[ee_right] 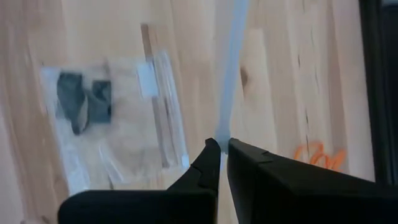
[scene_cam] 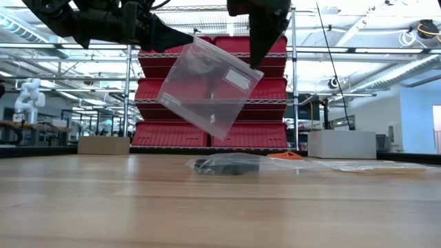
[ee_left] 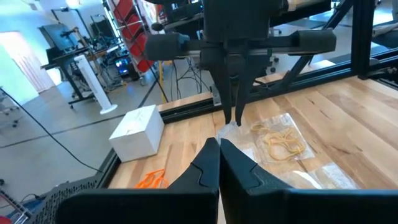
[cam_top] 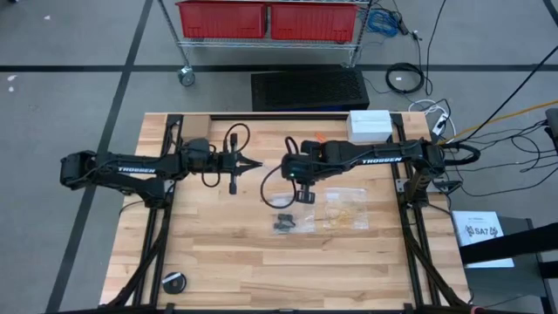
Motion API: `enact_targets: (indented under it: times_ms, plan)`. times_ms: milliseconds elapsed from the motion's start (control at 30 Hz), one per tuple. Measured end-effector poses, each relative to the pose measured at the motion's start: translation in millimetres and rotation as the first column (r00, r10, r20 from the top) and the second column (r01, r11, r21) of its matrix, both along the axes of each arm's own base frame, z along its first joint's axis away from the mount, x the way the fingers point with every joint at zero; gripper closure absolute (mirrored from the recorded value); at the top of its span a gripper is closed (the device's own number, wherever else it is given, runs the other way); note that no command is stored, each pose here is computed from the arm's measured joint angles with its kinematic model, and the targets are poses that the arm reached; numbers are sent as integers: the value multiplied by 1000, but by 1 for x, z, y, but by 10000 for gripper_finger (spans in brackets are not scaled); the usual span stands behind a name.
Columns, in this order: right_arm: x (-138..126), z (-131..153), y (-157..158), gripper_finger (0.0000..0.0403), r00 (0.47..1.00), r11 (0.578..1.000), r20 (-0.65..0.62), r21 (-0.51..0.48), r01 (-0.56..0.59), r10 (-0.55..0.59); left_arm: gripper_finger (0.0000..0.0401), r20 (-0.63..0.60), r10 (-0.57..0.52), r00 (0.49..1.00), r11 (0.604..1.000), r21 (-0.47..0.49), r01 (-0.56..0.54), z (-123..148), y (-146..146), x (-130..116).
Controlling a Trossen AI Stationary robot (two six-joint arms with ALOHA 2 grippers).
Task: Sort rubber bands
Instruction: Open the left transparent zip bag
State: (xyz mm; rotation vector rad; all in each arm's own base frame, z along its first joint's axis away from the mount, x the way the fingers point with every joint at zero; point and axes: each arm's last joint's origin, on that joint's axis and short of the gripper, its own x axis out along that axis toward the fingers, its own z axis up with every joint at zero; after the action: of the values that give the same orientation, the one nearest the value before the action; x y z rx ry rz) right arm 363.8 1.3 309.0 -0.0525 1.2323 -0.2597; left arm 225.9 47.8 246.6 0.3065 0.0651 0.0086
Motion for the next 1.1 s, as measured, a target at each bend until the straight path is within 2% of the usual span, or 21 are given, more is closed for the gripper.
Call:
enact_targets:
  times_ms: [167,333,567,733,833,900,1000,1100]
  plan:
    - [-8,-3,5,402,997,1000,-77,9,16,-15,401,3,1,1000,1000,1,-1,1,0,0]
    - [-6,-3,14,381,998,1000,-58,5,15,-15,401,3,1,1000,1000,1,-1,1,0,0]
    - [-4,2,27,309,1000,1000,14,-27,6,-6,401,0,0,1000,1000,0,0,1,0,0]
    - [-9,22,29,282,987,996,153,-76,52,-40,401,-8,0,1000,1000,-2,0,0,0,0]
    - [-9,33,29,294,971,996,237,-68,56,-38,401,-8,0,1000,1000,-2,0,0,0,0]
    - [-5,37,30,319,959,996,283,-80,32,-8,401,-8,0,1000,1000,-2,0,0,0,0]
    - [3,37,30,377,949,990,309,-142,-18,61,401,-9,0,1000,1000,-3,0,0,0,0]
    - [9,36,27,395,941,982,325,-183,-36,95,401,-9,0,1000,1000,-3,0,-1,0,0]
